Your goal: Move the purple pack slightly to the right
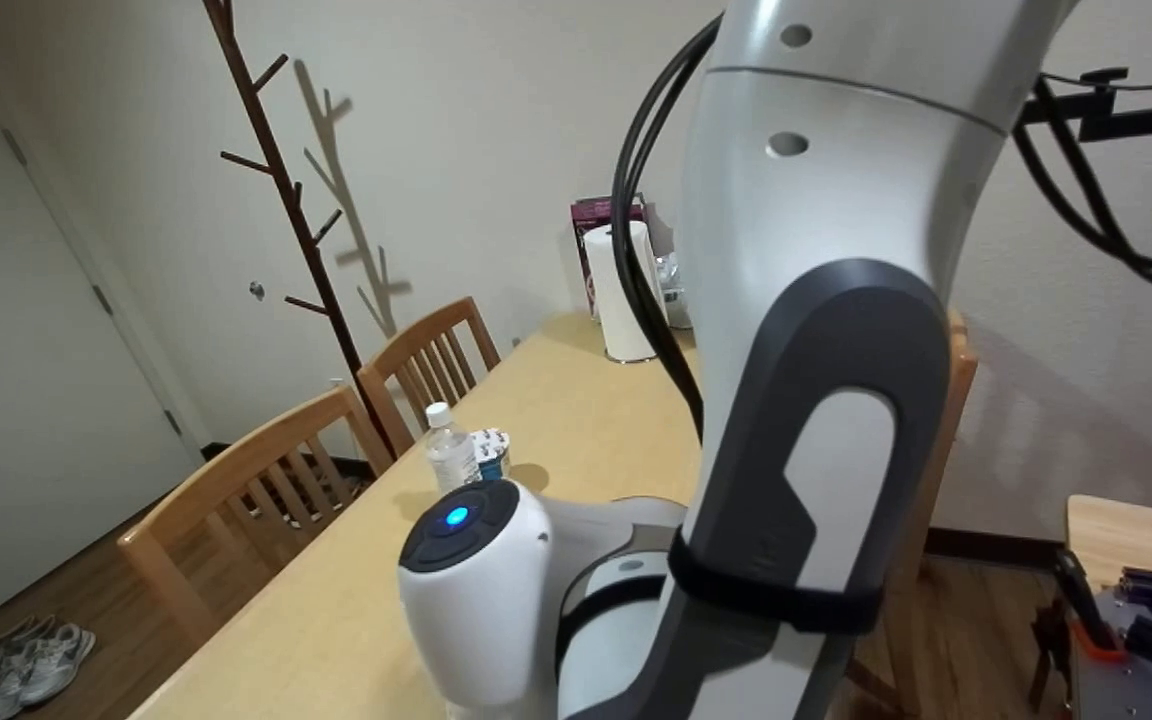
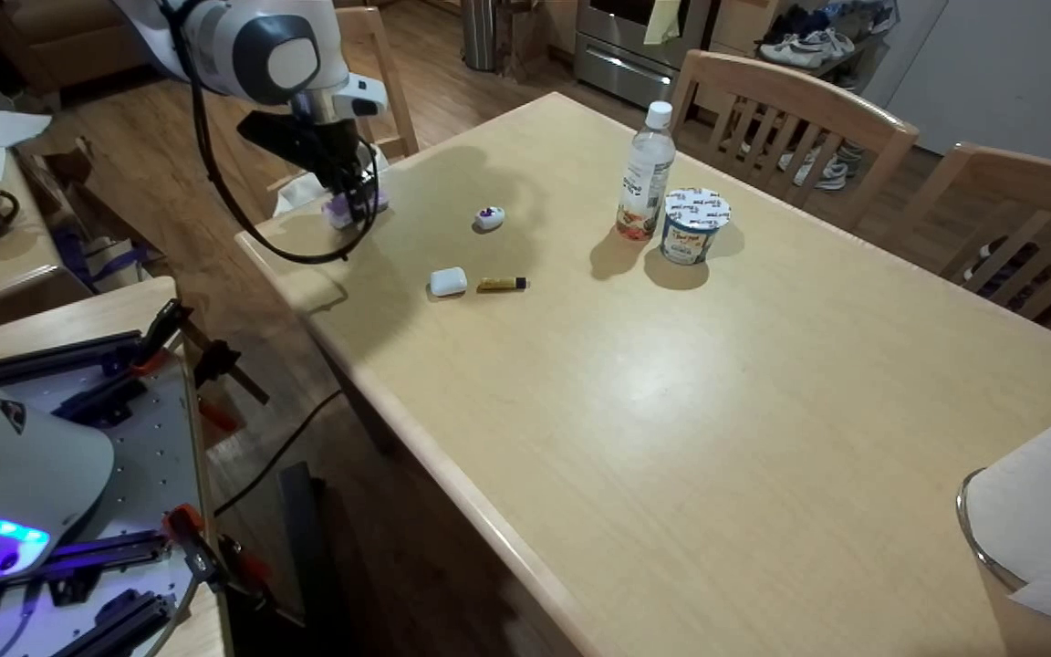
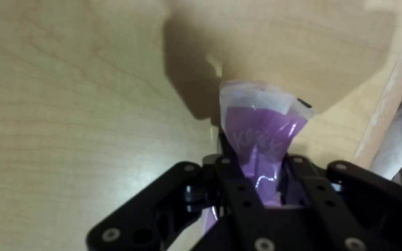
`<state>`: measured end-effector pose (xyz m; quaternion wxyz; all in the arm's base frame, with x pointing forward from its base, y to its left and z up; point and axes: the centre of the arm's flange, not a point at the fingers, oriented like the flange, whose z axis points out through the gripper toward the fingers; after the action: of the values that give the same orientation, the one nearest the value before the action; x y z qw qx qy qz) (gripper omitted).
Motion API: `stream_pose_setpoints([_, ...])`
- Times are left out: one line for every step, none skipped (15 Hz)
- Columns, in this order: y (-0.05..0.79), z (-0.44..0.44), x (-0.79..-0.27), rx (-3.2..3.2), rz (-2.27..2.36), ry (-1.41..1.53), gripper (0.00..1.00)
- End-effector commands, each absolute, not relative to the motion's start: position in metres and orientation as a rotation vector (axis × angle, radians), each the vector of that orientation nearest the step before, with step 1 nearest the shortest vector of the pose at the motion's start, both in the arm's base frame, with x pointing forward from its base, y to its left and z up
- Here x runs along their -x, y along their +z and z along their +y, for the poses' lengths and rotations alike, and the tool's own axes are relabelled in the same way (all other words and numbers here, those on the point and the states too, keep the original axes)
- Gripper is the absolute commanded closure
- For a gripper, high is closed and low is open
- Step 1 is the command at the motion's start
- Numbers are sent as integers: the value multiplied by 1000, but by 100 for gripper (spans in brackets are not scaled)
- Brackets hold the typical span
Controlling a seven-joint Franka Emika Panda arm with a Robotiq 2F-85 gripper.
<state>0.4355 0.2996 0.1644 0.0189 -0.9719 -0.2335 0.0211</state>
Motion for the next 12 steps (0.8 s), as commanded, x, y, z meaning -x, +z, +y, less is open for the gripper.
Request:
stream_pose_setpoints([202,282,-427,3024,-925,203,94])
stream_pose_setpoints([211,277,-423,3019,-975,253,95])
stream_pose_setpoints([220,274,-421,3000,-1030,310,91])
stream_pose_setpoints([227,270,-416,2974,-1104,390,93])
stream_pose_setpoints([233,266,-412,2943,-1167,445,92])
stream_pose_setpoints([237,262,-408,2893,-1226,497,92])
stream_pose_setpoints([240,258,-404,2838,-1284,529,92])
stream_pose_setpoints([240,253,-400,2782,-1344,542,92])
stream_pose_setpoints([240,249,-399,2726,-1404,557,92])
stream_pose_setpoints([240,244,-397,2669,-1462,562,92])
stream_pose_setpoints([240,240,-396,2611,-1516,563,91])
stream_pose_setpoints([231,257,-406,2714,-1433,536,93])
